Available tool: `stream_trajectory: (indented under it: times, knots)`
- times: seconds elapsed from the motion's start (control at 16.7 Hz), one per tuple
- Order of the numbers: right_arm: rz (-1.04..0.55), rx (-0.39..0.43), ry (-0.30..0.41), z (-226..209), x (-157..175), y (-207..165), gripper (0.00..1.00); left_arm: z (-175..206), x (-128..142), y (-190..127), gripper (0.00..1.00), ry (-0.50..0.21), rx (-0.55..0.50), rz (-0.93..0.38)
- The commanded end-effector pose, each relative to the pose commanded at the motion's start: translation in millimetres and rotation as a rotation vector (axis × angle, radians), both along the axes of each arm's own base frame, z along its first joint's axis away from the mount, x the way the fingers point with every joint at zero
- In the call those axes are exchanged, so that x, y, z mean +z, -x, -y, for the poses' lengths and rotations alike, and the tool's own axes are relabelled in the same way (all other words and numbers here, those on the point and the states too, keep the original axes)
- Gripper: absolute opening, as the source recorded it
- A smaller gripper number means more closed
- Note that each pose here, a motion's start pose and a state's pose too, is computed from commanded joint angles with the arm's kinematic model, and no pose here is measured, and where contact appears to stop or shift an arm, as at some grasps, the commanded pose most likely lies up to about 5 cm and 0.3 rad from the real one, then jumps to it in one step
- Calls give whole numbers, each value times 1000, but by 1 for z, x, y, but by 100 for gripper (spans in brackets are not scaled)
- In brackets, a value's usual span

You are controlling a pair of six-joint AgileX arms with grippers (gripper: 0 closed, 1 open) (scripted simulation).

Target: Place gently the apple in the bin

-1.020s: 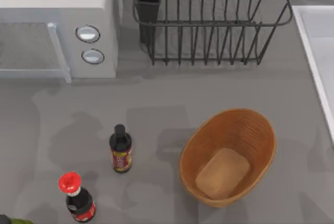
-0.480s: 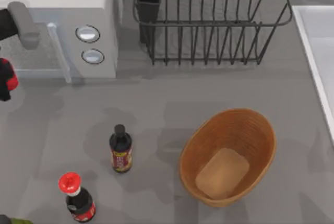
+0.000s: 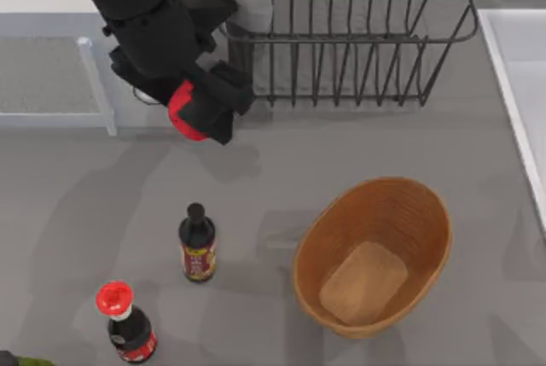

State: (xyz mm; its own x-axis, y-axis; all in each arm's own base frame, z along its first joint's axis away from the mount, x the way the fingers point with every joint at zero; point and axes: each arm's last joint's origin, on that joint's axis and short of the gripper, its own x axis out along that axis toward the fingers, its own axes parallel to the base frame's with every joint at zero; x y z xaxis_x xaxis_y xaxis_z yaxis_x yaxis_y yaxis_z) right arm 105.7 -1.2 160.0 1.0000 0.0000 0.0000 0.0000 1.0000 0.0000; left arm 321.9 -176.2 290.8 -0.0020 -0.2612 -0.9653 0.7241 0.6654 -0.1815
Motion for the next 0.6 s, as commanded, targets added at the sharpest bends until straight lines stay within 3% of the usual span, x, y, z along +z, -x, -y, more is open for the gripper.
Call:
stream_trajectory:
  times: [0.3, 0.6]
  knots:
    - [0, 0, 0, 0, 0, 0, 100, 94, 16, 39, 0, 32, 330, -78]
    - [0, 0, 0, 0, 0, 0, 100, 149, 5, 69, 0, -35, 623, -128]
